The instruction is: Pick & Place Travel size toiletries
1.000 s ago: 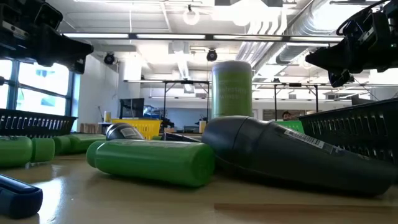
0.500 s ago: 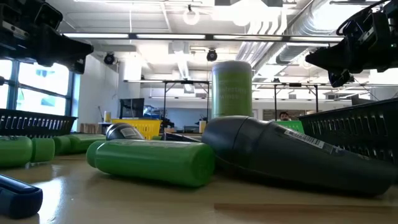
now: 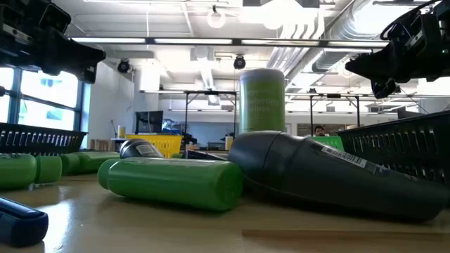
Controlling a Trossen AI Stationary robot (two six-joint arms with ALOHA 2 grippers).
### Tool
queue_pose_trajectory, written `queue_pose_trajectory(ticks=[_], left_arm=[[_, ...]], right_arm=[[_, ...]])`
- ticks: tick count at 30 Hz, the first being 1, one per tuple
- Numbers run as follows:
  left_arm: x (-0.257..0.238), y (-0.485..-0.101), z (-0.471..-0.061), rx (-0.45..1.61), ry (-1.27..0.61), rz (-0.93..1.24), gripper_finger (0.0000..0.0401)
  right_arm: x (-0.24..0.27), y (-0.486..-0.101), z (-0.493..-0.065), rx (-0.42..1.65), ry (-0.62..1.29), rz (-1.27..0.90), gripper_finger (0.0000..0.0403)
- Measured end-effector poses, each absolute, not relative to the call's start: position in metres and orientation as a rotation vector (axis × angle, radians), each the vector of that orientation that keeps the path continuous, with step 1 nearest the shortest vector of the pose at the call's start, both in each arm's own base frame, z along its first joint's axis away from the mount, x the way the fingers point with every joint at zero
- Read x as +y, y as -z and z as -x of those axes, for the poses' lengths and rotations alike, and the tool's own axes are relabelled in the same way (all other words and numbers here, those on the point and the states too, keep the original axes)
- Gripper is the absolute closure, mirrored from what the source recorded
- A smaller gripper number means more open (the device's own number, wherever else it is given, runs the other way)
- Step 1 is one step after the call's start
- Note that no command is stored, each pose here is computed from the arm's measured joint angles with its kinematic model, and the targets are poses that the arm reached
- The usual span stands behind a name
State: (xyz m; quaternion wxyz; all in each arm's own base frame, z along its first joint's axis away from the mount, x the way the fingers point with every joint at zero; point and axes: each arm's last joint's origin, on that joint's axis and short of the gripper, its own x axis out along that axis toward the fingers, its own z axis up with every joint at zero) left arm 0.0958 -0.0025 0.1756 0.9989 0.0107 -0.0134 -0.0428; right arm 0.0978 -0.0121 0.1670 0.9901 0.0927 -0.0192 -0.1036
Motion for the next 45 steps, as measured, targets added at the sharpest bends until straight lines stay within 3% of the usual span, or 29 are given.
queue_pose_trajectory(ticks=[45], left_arm=[[-0.0025,-0.1756,-0.0958,-0.027,0.085,-0.022,0.0398]], right_arm=[[-0.0120,-0.1674,-0.0978,-0.043,0.205,-0.203,0.0400]])
